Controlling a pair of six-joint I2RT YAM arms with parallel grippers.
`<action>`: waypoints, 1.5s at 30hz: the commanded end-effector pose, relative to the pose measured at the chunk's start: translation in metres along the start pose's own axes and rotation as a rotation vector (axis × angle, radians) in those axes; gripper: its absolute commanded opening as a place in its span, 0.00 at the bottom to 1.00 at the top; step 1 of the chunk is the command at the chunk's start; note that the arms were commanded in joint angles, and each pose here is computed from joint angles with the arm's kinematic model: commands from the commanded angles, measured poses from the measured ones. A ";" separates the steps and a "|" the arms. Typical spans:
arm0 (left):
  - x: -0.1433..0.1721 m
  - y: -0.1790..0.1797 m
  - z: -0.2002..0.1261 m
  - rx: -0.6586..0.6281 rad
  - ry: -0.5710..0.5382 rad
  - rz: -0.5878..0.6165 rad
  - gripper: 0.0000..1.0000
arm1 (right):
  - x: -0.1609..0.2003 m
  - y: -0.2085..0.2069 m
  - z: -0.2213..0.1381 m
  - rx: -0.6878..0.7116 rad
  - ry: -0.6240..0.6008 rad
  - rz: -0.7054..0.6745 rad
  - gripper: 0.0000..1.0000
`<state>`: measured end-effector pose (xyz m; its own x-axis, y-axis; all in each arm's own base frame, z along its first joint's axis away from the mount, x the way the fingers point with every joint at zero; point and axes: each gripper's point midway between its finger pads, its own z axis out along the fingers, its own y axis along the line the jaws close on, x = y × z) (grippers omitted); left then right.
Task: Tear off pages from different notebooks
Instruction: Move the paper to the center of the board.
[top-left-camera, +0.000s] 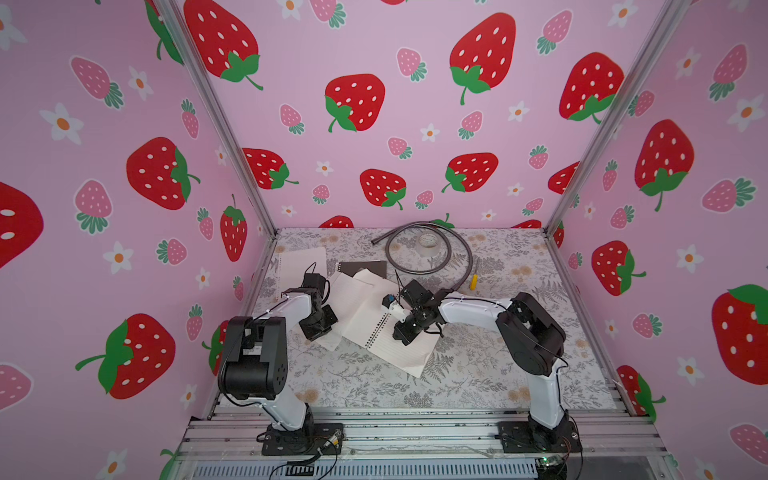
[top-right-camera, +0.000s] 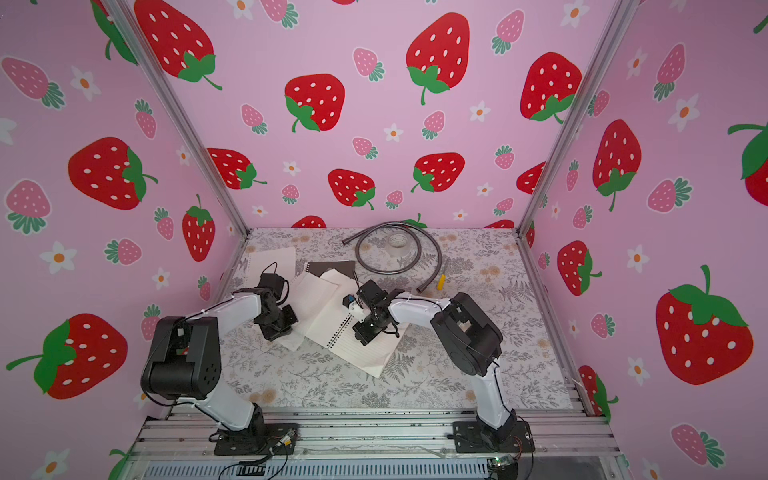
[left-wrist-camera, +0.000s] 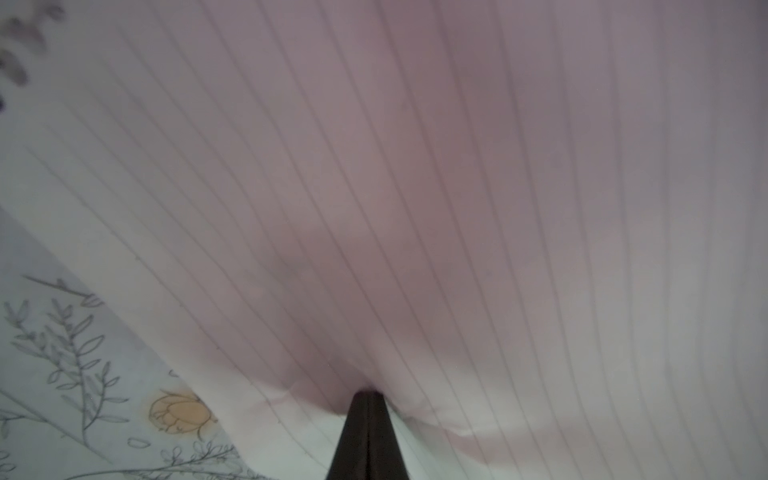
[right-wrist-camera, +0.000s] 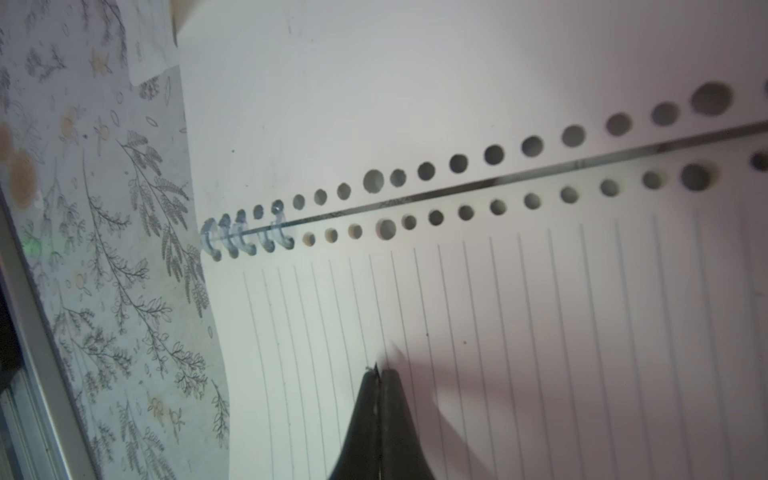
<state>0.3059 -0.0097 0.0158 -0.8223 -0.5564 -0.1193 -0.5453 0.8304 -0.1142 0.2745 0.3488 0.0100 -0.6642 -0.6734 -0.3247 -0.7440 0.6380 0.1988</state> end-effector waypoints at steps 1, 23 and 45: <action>-0.008 0.014 0.002 -0.074 -0.025 -0.035 0.00 | 0.056 -0.055 0.005 0.203 0.162 0.148 0.00; -0.053 0.075 -0.035 -0.131 -0.145 -0.249 0.00 | 0.056 -0.097 -0.050 0.386 0.073 0.302 0.00; 0.084 -0.193 -0.033 0.383 0.278 0.624 0.00 | -0.023 -0.078 -0.070 0.358 -0.121 0.241 0.00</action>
<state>0.3566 -0.1967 0.0600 -0.9916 -0.0216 -0.1278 0.0308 0.9184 -0.3944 0.3470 0.3046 0.0831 -0.7459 -0.4684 -0.4735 -0.5220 0.8527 -0.0213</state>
